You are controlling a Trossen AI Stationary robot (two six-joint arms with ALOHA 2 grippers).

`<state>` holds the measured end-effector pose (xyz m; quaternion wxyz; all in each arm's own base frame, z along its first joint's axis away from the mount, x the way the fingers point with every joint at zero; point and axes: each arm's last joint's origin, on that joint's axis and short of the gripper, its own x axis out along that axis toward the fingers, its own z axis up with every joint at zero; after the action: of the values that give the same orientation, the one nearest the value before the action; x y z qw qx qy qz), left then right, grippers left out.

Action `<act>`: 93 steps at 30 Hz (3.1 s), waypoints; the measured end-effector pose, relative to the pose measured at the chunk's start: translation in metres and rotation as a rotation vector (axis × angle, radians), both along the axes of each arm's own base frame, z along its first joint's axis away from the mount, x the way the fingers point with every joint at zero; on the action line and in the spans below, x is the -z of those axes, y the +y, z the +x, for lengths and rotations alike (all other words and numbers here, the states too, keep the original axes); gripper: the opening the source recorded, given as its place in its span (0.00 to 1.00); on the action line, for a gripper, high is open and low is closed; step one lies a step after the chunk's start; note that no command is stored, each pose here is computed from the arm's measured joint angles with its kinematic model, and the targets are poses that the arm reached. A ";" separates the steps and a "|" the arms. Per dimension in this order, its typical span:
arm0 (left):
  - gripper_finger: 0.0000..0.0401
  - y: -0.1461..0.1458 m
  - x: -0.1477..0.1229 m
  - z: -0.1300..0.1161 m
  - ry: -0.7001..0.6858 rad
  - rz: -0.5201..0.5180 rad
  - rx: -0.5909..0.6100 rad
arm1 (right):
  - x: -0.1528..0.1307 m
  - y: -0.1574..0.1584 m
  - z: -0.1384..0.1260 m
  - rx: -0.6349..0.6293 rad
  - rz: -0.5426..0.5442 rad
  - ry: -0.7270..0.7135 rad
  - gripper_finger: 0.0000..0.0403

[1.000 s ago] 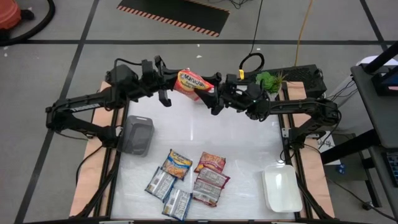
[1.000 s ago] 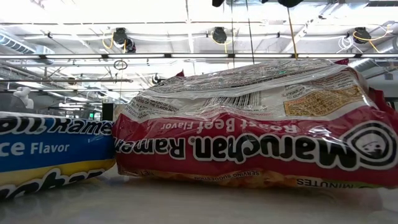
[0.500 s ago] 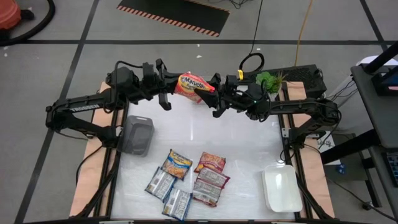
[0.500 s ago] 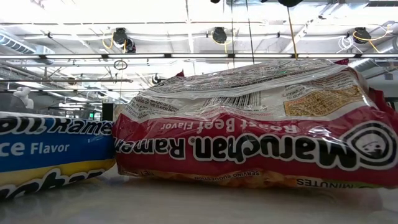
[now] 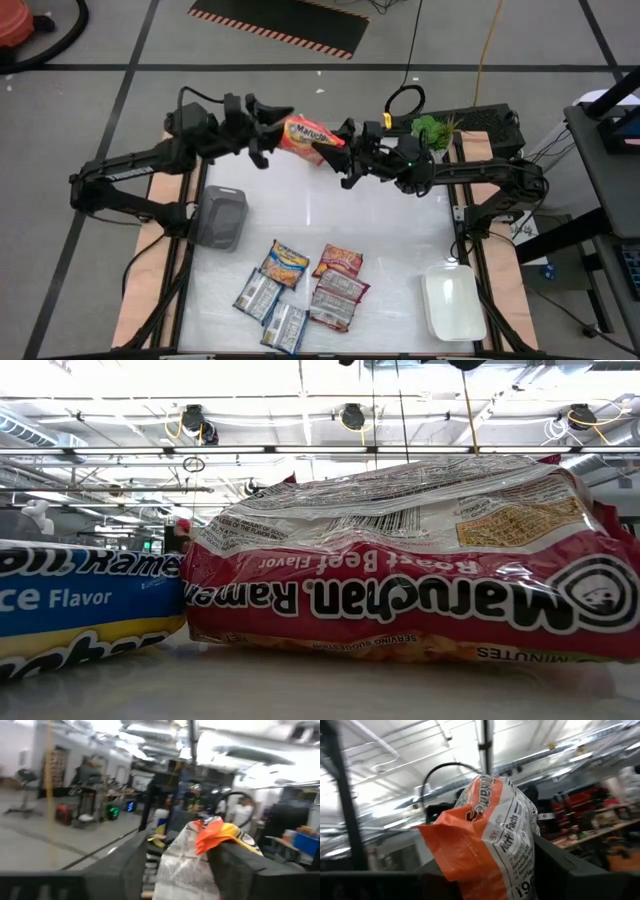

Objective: Sort Maruchan noodles
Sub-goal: Put the orange noodle pack into the gray bin

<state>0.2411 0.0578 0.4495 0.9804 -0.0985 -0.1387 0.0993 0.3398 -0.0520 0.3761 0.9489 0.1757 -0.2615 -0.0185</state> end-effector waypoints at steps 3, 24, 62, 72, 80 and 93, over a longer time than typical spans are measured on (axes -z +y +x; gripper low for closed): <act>0.62 0.003 -0.004 -0.020 0.025 -0.040 -0.083 | 0.000 -0.004 -0.001 0.055 0.027 -0.001 0.38; 0.65 0.021 0.039 -0.090 0.525 -0.389 -0.395 | -0.006 -0.122 -0.052 0.042 0.387 0.406 0.38; 0.65 0.003 0.065 0.006 0.470 -0.611 -0.128 | 0.149 -0.254 -0.044 -0.185 0.696 0.745 0.38; 0.65 -0.008 0.066 0.008 0.516 -0.531 -0.115 | 0.157 -0.255 -0.047 -0.075 0.659 0.821 0.38; 0.65 -0.008 0.066 0.008 0.541 -0.447 -0.118 | 0.164 -0.251 -0.050 -0.082 0.690 0.895 0.38; 0.65 -0.011 0.066 0.008 0.561 -0.387 -0.102 | 0.168 -0.250 -0.052 -0.042 0.711 0.928 0.42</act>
<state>0.2494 0.0464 0.3831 0.9373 -0.2442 0.1531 0.1957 0.2879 -0.3020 0.2085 0.8471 0.4621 0.2074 -0.1612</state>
